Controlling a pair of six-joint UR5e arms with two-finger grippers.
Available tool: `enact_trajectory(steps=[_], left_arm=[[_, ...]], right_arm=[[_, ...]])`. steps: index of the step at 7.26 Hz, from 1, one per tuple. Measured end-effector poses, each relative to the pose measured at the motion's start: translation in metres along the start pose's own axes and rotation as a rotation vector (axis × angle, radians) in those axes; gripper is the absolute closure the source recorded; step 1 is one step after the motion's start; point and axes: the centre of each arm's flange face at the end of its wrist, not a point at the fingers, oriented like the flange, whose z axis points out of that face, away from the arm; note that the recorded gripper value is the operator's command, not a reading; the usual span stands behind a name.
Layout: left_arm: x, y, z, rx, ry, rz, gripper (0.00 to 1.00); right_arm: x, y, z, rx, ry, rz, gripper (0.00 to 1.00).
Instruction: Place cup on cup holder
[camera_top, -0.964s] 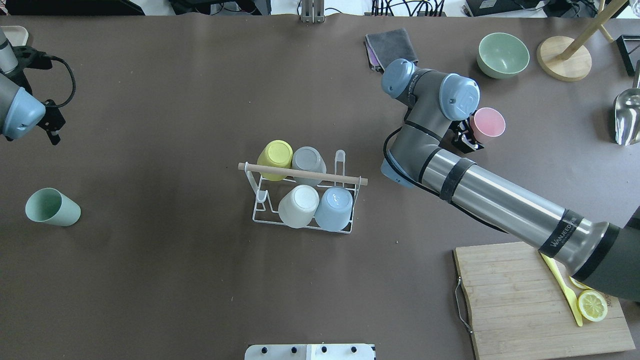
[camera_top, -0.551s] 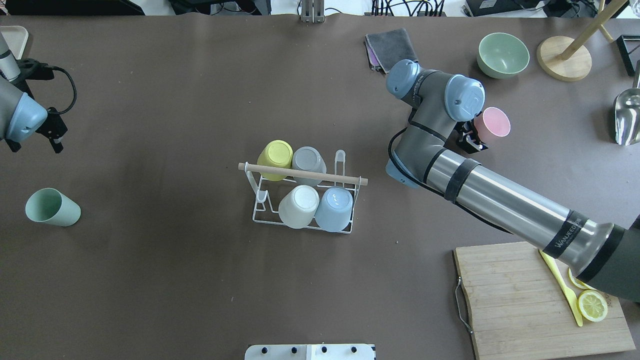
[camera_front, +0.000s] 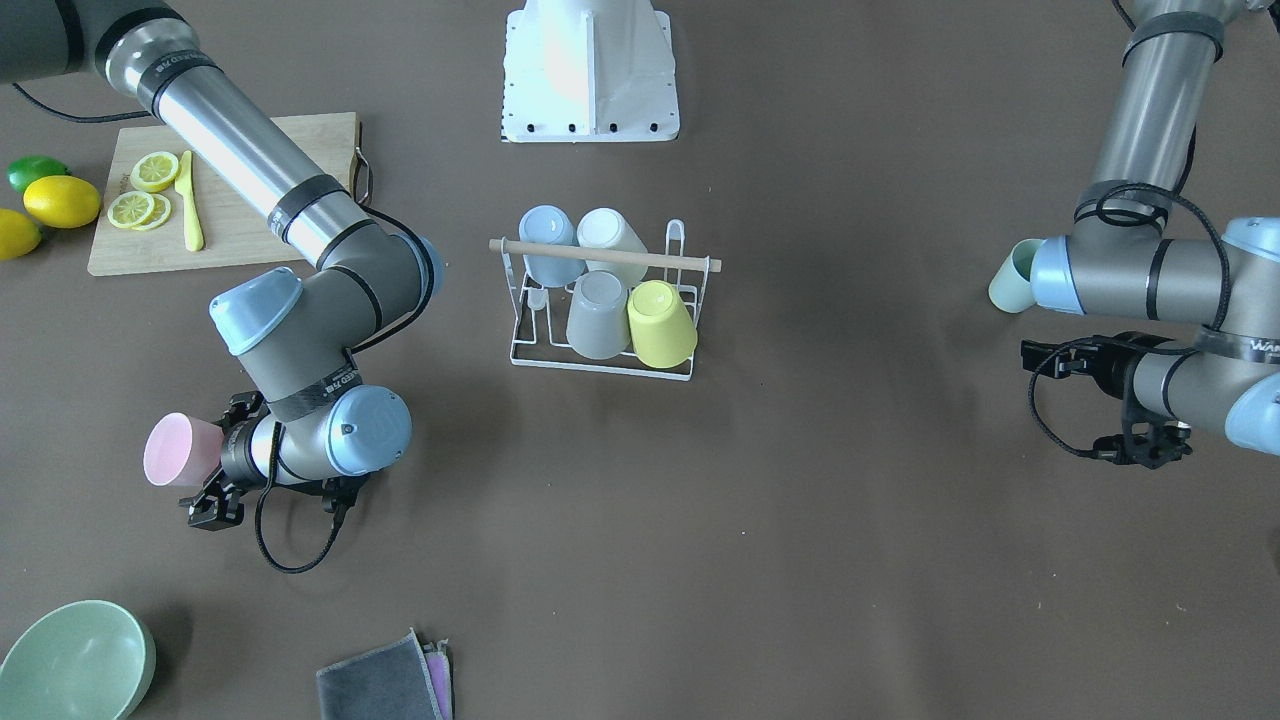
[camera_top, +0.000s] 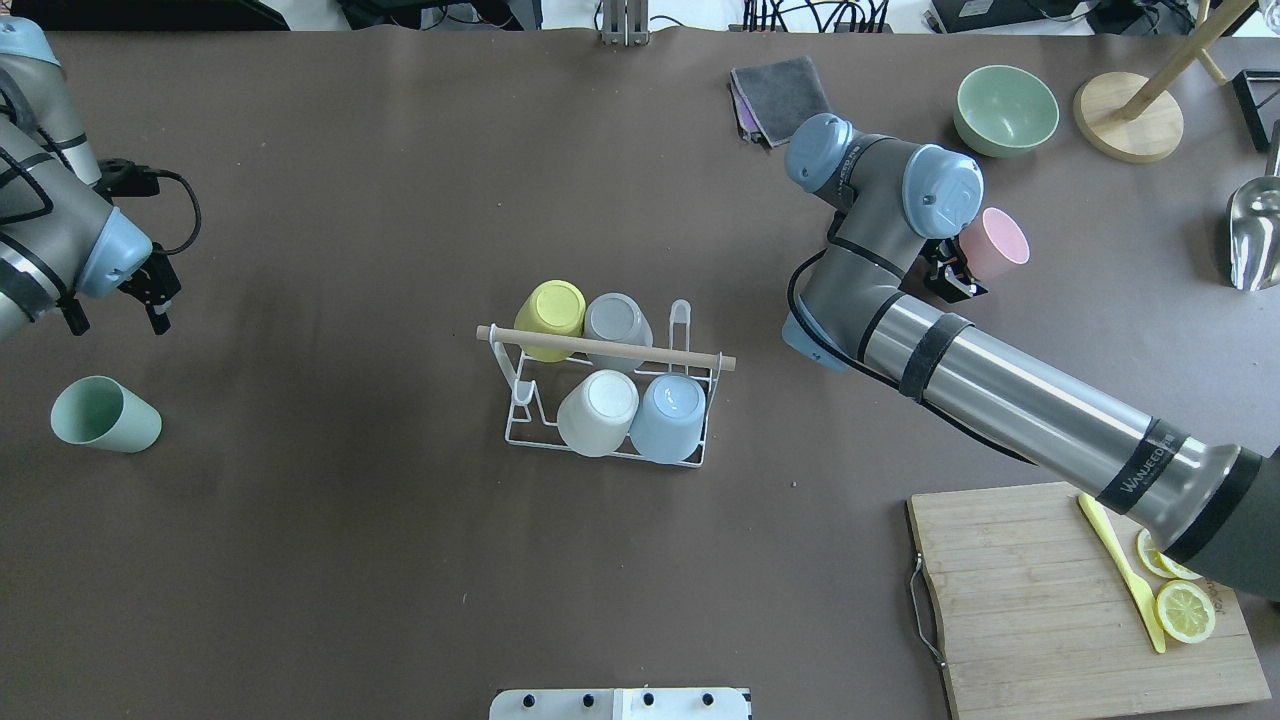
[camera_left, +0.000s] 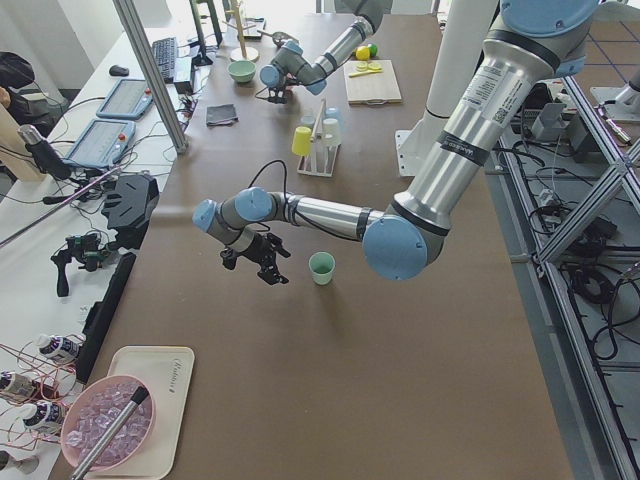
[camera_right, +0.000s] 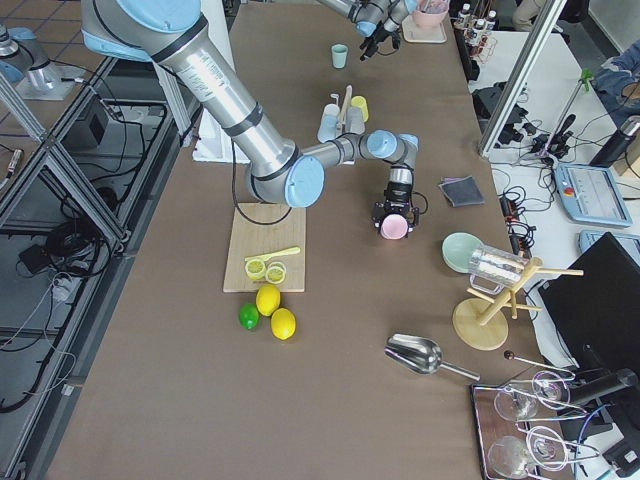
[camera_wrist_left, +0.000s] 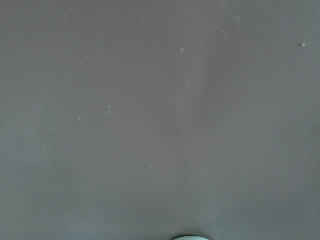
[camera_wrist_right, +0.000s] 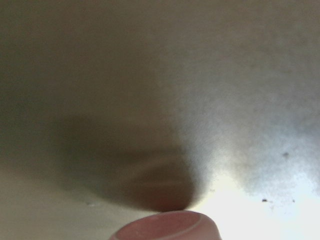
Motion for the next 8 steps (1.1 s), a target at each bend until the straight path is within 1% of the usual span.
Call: enact_trajectory(steps=[1,2,4,5,6,7,8], left_arm=[[0.005,0.000,0.011,-0.024,-0.007,0.007,0.02],[0.007,0.001,0.020,-0.053,-0.013,0.024,0.02],[0.004,0.004,0.031,-0.106,-0.016,0.058,0.02],[0.001,0.005,0.035,-0.127,-0.015,0.076,0.02],[0.000,0.006,0.039,-0.148,-0.015,0.087,0.02],[-0.001,0.007,0.043,-0.163,-0.015,0.087,0.02],[-0.001,0.008,0.046,-0.177,-0.015,0.079,0.02]], right_arm=[[-0.002,0.003,0.001,0.005,0.003,0.003,0.96],[-0.003,0.006,0.002,0.009,0.007,0.008,1.00],[-0.001,0.020,-0.001,0.024,0.017,0.022,1.00],[0.002,0.033,-0.005,0.037,0.022,0.034,1.00],[0.009,0.054,-0.014,0.056,0.023,0.050,1.00],[0.015,0.082,-0.020,0.094,0.018,0.069,1.00],[0.017,0.113,-0.024,0.152,0.007,0.096,1.00]])
